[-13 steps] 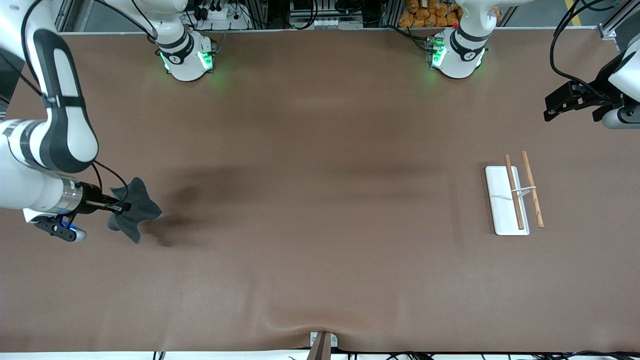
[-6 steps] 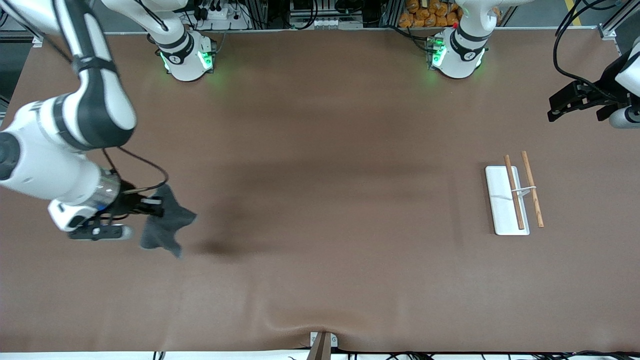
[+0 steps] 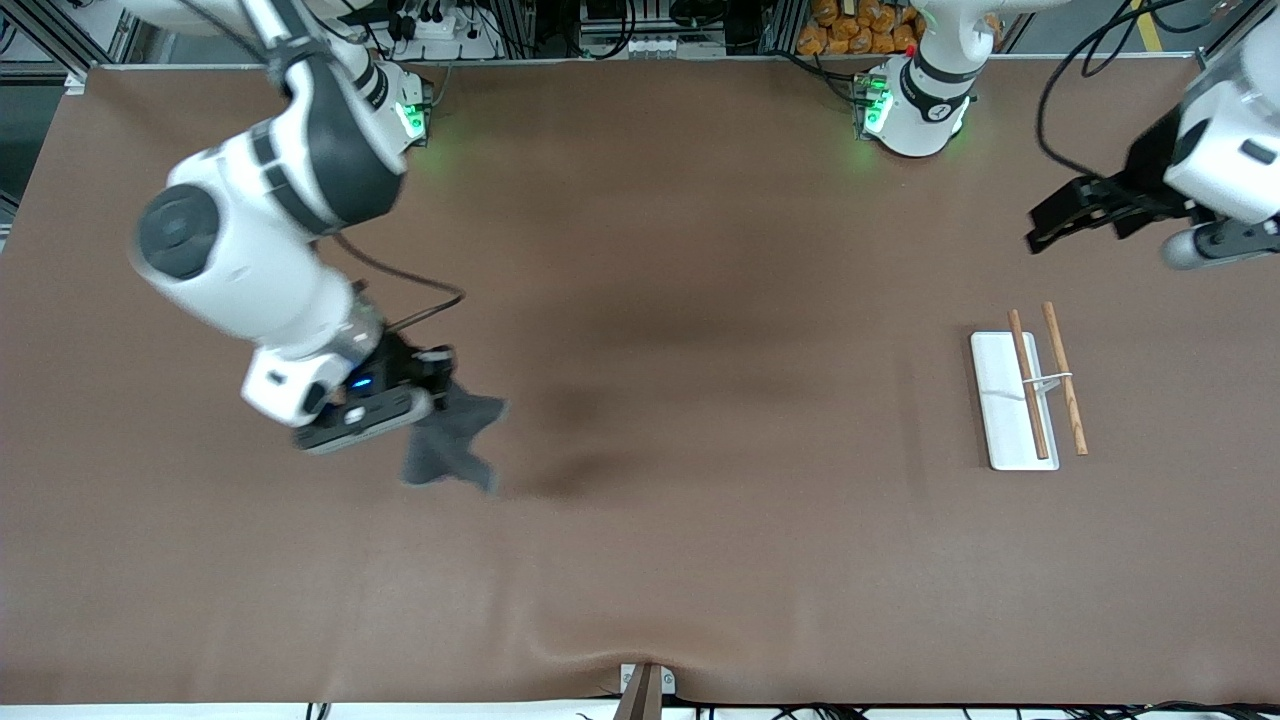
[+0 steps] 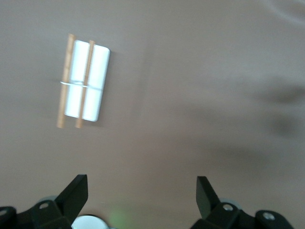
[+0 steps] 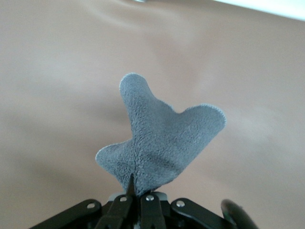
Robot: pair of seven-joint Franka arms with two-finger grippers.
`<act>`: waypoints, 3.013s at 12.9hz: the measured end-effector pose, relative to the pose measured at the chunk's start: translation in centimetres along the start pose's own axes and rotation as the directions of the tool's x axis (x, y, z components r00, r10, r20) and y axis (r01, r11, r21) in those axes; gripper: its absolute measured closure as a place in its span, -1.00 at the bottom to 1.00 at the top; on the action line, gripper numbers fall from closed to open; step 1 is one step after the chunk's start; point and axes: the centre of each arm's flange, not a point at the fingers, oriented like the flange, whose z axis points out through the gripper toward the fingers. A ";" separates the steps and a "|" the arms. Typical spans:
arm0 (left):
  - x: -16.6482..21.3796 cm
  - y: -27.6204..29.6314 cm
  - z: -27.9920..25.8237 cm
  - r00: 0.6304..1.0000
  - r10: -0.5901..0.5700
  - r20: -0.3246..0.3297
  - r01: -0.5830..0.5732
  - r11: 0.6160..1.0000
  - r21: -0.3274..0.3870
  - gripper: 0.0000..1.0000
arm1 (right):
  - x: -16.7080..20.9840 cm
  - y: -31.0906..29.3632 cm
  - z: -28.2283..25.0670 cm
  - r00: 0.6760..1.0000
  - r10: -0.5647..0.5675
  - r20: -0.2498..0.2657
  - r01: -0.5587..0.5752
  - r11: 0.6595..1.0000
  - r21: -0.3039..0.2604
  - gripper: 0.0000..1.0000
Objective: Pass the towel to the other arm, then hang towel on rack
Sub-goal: 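Lift the towel with the right gripper while the left gripper approaches, then grasp the towel edge with the left gripper beside the right gripper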
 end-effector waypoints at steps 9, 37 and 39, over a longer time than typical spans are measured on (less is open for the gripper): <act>6.4 6.9 9.3 0.965 -0.261 0.004 0.258 0.952 -0.167 -1.00 | -3.4 -23.7 6.4 0.923 -0.379 -0.063 0.382 0.922 0.065 0.93; 0.3 11.6 32.9 0.674 -0.559 0.484 0.575 0.808 0.131 -0.07 | -7.4 -34.3 11.4 0.778 -0.612 -0.141 0.625 0.777 0.076 0.93; 0.4 11.5 32.7 0.664 -0.562 0.493 0.585 0.801 0.126 0.41 | -7.4 -34.3 11.4 0.778 -0.612 -0.141 0.625 0.777 0.076 0.93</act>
